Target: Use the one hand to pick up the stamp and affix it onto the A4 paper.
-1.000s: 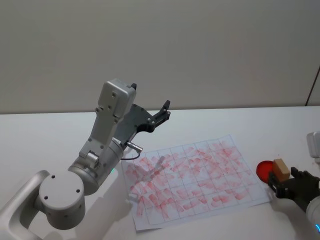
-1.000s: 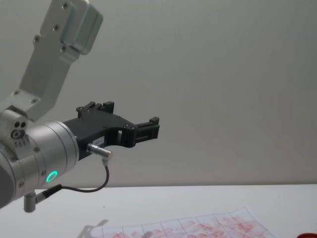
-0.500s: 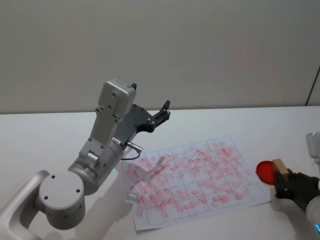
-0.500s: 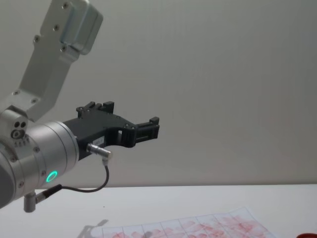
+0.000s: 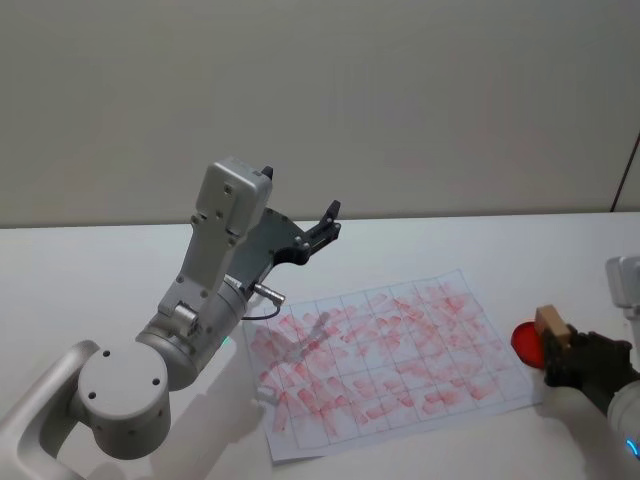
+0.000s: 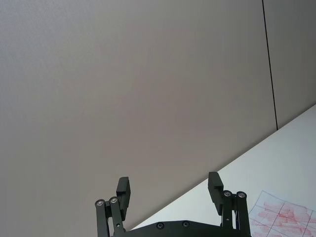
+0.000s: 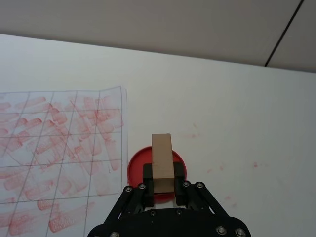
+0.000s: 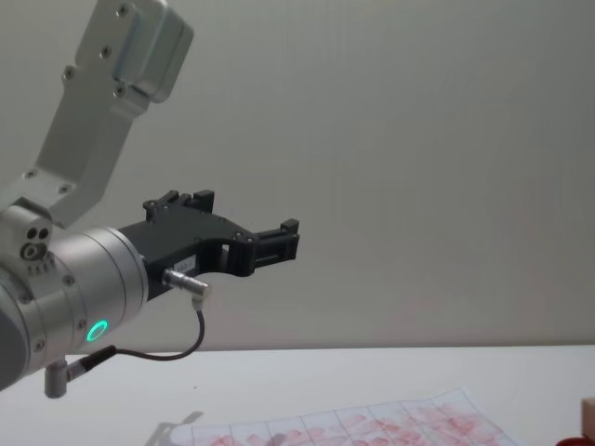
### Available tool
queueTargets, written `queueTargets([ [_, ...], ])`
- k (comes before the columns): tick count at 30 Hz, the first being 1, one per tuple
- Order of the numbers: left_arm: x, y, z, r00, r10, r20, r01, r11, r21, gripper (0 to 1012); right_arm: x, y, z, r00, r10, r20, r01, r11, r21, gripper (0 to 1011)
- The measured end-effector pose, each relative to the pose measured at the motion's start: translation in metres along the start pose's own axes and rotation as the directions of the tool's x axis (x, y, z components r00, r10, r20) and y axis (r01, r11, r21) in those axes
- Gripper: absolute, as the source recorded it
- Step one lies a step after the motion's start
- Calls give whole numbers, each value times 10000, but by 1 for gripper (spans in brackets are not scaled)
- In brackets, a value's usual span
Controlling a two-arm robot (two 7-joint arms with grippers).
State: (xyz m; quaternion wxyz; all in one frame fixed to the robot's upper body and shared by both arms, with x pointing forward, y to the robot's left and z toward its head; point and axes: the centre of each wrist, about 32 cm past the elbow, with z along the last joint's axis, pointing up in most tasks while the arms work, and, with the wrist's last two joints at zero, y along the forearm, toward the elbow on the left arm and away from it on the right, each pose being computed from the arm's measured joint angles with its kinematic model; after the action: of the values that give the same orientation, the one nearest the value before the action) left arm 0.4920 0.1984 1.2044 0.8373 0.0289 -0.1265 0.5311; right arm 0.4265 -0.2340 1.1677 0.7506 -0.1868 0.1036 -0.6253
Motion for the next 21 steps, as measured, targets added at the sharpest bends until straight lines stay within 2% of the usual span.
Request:
queueTargets([
  [10,0,0,0,10000,1,0,-1,10000,0,1001,-18,38,132,9952,780,585,-835,9918,972,216],
  [14,0,0,0,10000,0,0,0,10000,-1,1001,-34,58,185,9897,1192,796,-1290,9828,1321,214],
  [20,0,0,0,10000,0,0,0,10000,0,1001,-64,109,252,9750,1953,1055,-2113,9622,1716,216],
  [21,0,0,0,10000,0,0,0,10000,0,1001,-72,124,264,9696,2183,1105,-2354,9556,1775,214],
])
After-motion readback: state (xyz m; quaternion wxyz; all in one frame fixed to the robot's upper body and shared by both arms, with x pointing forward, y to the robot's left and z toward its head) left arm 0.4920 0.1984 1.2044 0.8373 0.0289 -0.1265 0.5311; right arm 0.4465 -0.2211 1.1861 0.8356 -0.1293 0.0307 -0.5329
